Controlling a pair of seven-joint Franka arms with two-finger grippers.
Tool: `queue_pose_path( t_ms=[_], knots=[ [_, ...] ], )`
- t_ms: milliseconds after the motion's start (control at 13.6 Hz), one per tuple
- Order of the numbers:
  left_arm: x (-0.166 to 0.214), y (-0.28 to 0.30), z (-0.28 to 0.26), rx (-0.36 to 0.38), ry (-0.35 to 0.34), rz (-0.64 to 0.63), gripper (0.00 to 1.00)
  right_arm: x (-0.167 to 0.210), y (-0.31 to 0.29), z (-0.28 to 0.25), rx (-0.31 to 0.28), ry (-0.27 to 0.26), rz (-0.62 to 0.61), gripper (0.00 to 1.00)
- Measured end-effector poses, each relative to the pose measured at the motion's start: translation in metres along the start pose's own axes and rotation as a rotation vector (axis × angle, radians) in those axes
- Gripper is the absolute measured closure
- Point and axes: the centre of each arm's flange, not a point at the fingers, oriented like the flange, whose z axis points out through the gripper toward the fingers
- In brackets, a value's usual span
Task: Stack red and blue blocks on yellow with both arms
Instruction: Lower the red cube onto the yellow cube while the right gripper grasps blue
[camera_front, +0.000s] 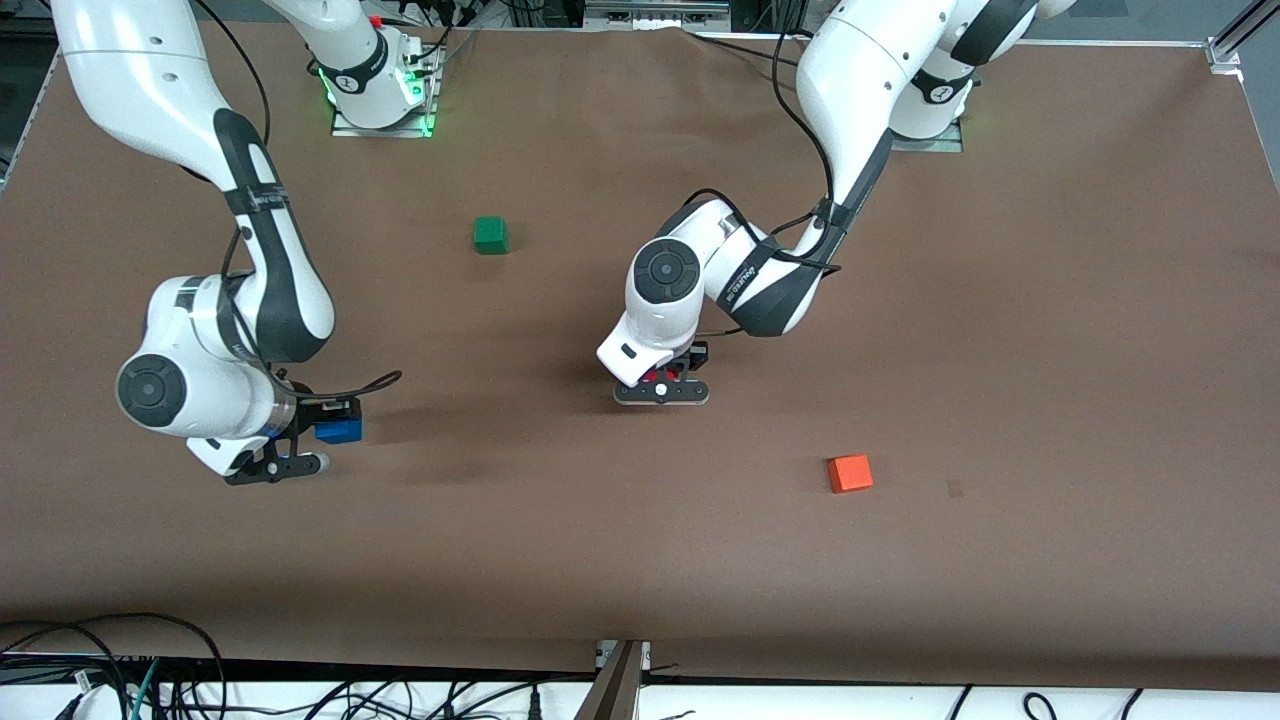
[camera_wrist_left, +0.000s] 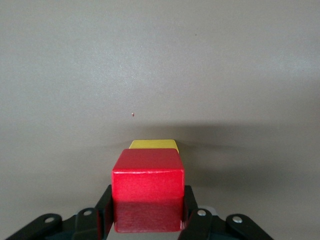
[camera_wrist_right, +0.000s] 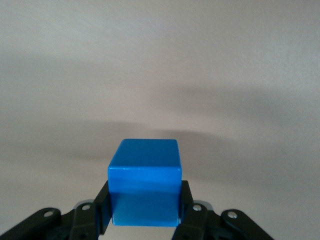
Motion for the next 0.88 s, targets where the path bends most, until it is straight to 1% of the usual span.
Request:
queue_pose_path(
  t_ms=[147,294,661,881],
  knots=[
    [0.0,0.0,0.0,0.0,0.0,-0.002,0.44,0.004,-0.018,-0.028,0.05,-0.009,0.0,0.45],
    [0.0,0.0,0.0,0.0,0.0,-0.003,0.44,0.006,-0.037,-0.047,0.073,-0.014,0.013,0.45],
    [-0.006,0.007,0.001,0.0,0.0,-0.01,0.44,0.007,-0.092,-0.065,0.075,-0.007,0.08,0.45],
    [-0.005,0.006,0.001,0.001,0.001,-0.011,0.44,0.006,-0.113,-0.07,0.072,0.001,0.106,0.45]
  ],
)
